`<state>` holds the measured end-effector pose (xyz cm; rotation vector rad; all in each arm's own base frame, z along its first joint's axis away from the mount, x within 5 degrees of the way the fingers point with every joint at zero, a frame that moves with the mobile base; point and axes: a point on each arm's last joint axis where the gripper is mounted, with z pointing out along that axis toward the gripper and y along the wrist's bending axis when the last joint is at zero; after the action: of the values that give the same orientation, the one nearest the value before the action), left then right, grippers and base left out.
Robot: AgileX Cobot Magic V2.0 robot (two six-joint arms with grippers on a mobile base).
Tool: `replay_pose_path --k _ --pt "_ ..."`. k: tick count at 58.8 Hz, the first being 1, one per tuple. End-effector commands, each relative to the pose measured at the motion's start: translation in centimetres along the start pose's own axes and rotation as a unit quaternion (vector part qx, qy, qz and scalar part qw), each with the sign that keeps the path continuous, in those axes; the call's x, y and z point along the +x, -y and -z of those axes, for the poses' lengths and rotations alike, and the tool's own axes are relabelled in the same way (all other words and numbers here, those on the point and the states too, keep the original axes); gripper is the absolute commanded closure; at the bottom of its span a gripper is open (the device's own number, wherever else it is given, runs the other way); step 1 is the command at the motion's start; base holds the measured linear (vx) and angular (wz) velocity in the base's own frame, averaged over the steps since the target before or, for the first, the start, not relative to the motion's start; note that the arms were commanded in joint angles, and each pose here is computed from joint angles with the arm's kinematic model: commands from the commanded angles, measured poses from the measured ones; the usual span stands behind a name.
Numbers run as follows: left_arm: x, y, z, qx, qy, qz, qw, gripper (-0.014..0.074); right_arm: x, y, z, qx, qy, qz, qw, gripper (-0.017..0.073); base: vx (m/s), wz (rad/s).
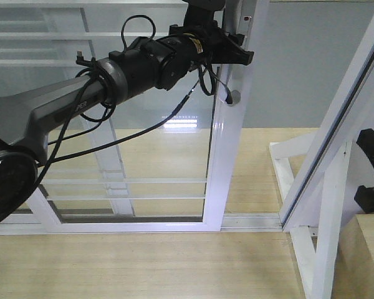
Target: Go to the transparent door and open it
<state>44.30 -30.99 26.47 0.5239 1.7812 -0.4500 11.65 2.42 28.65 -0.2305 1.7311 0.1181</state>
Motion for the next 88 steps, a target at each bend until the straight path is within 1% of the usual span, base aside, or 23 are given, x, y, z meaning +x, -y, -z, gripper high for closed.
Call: replay_pose_path --k 1,5,13,21,28,32,41,43,46,51,60,66,71,80,88 --pt "-6.2 -3.8 3.3 -0.032 0.091 0.011 0.995 0.0204 -1.5 0.4 0.1 0.018 0.043 0.008 0.999 0.0237 0.00 0.00" --pt "-6.6 -4.4 3.7 -0.040 0.088 0.007 0.995 0.0204 -1.5 0.4 0.1 0.018 0.043 0.008 0.999 0.0237 0.00 0.00" --pt "-7.3 -5.9 4.5 -0.055 0.085 0.010 0.995 0.0204 -1.5 0.4 0.1 0.018 0.043 0.008 0.999 0.0237 0.00 0.00" --pt "-7.2 -7.5 5.2 -0.076 0.050 0.011 0.996 0.0204 -1.5 0.4 0.1 0.018 0.043 0.008 0.999 0.0237 0.00 0.00" --pt "-7.2 -8.5 5.6 -0.091 0.033 -0.003 0.995 0.0204 -1.5 0.4 0.1 0.018 0.043 0.008 0.999 0.0237 0.00 0.00" --pt "-7.5 -8.7 6.0 -0.095 0.031 -0.006 0.995 0.0204 -1.5 0.4 0.1 0.018 0.043 0.008 0.999 0.0237 0.00 0.00" --pt "-8.4 -9.3 7.0 -0.112 0.027 -0.047 0.992 0.0206 -1.5 0.4 0.1 0.017 0.041 0.008 0.999 0.0237 0.00 0.00" --pt "-8.8 -9.7 7.5 -0.119 0.030 -0.052 0.991 0.0206 -1.4 0.4 0.1 0.017 0.040 0.008 0.999 0.0237 0.00 0.00" --pt "-9.0 -9.8 7.8 -0.121 0.030 -0.052 0.991 0.0206 -1.4 0.4 0.1 0.017 0.040 0.008 0.999 0.0237 0.00 0.00" --pt "-9.3 -10.9 8.5 -0.135 0.019 -0.047 0.990 0.0206 -1.4 0.4 0.1 0.017 0.040 0.008 0.999 0.0237 0.00 0.00" --pt "-8.7 -13.0 9.9 -0.162 -0.013 -0.036 0.986 0.0206 -1.4 0.4 0.1 0.017 0.040 0.008 0.999 0.0237 0.00 0.01" --pt "-8.1 -14.0 11.2 -0.173 -0.024 -0.032 0.984 0.0206 -1.4 0.4 0.1 0.017 0.040 0.008 0.999 0.0237 0.00 0.00" --pt "-7.6 -14.8 12.6 -0.182 -0.025 -0.029 0.982 0.0206 -1.4 0.4 0.1 0.017 0.040 0.008 0.999 0.0237 0.00 0.00" --pt "-6.7 -16.0 15.5 -0.200 -0.017 -0.034 0.979 0.0206 -1.4 0.4 0.1 0.017 0.040 0.008 0.999 0.0237 0.00 0.00" --pt "-5.4 -17.1 17.9 -0.213 -0.008 -0.028 0.977 0.0206 -1.4 0.4 0.1 0.017 0.040 0.008 0.999 0.0237 0.00 0.00"
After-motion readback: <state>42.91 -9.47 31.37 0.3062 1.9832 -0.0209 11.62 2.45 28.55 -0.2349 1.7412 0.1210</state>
